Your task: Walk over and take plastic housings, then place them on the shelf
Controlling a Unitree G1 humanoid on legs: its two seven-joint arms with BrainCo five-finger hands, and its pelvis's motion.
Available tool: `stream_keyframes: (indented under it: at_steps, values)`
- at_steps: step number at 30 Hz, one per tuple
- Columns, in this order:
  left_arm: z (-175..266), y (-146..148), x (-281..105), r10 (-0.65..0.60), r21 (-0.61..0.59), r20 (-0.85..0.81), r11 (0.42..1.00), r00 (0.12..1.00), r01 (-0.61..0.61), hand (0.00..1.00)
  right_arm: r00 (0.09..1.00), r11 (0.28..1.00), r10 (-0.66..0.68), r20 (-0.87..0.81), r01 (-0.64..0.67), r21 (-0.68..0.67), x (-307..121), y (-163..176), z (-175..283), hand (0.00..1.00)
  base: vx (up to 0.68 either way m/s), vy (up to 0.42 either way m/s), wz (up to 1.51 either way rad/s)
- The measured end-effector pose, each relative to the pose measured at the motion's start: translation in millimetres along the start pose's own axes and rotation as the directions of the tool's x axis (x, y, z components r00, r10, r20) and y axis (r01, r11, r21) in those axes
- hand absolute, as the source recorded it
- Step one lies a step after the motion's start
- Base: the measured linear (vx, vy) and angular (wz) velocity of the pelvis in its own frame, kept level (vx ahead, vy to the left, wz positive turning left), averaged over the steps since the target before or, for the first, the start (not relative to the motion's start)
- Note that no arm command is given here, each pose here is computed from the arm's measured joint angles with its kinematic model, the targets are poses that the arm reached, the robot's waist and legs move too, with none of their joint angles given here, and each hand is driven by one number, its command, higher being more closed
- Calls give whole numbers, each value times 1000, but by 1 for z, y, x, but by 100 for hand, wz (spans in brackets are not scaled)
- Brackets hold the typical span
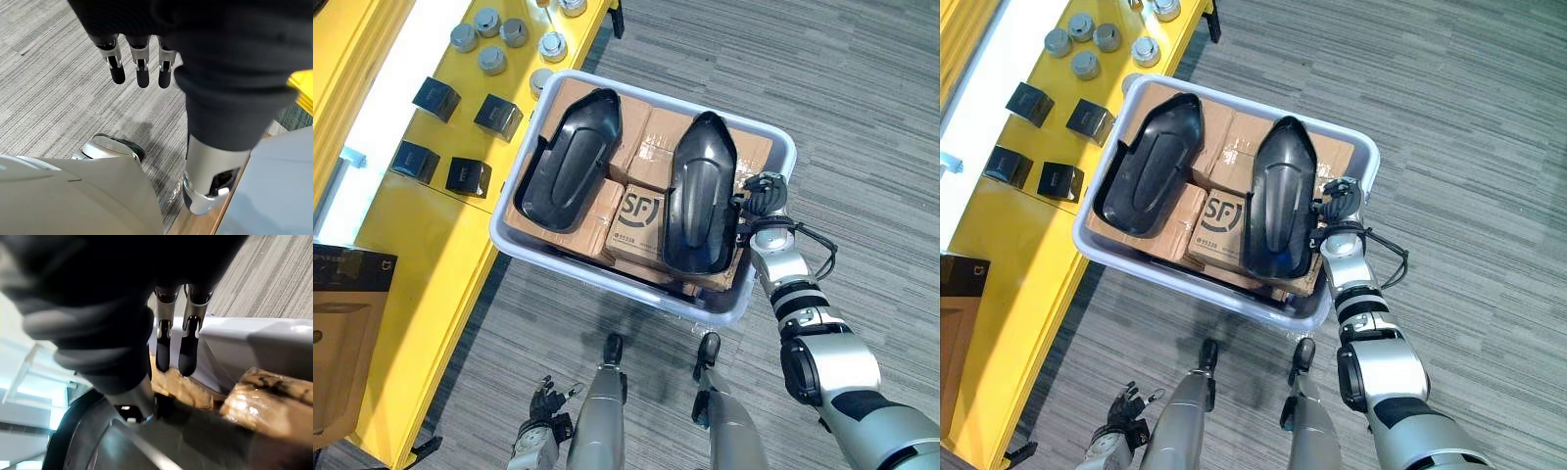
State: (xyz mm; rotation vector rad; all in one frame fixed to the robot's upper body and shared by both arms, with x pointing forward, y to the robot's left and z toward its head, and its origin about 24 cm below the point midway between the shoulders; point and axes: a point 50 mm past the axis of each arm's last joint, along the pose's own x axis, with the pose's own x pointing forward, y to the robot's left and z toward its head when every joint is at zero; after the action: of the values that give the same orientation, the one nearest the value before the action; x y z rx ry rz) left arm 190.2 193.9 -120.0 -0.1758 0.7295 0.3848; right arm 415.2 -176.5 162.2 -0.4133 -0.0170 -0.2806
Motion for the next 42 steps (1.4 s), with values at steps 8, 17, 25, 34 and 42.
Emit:
stream_keyframes:
  at_steps: [8, 17, 25, 34, 42]
  values:
    - [3, -5, -1, -17, 9, 15, 1000, 1000, 17, 0, 997, 986, 56, -58, -64, -152, 1, 14, 2, 100, 21, 7, 2]
    - [42, -42, -34, -159, -120, 288, 972, 944, 201, 0, 963, 980, -155, 222, 178, -89, -1, -31, 54, 100, 18, 8, 10]
    - [95, -29, -89, -46, -257, 585, 936, 809, 239, 0, 937, 938, -211, 278, 274, -213, -37, -36, -1, 100, 40, 6, 14]
    - [160, -39, -167, 19, -134, 899, 963, 439, 233, 0, 844, 929, -195, 499, 322, -182, -73, -27, 16, 100, 28, 10, 10]
    - [163, -78, -161, -267, -22, 860, 832, 435, 554, 0, 772, 961, -69, 632, 221, -164, -98, 9, 40, 100, -17, 6, 7]
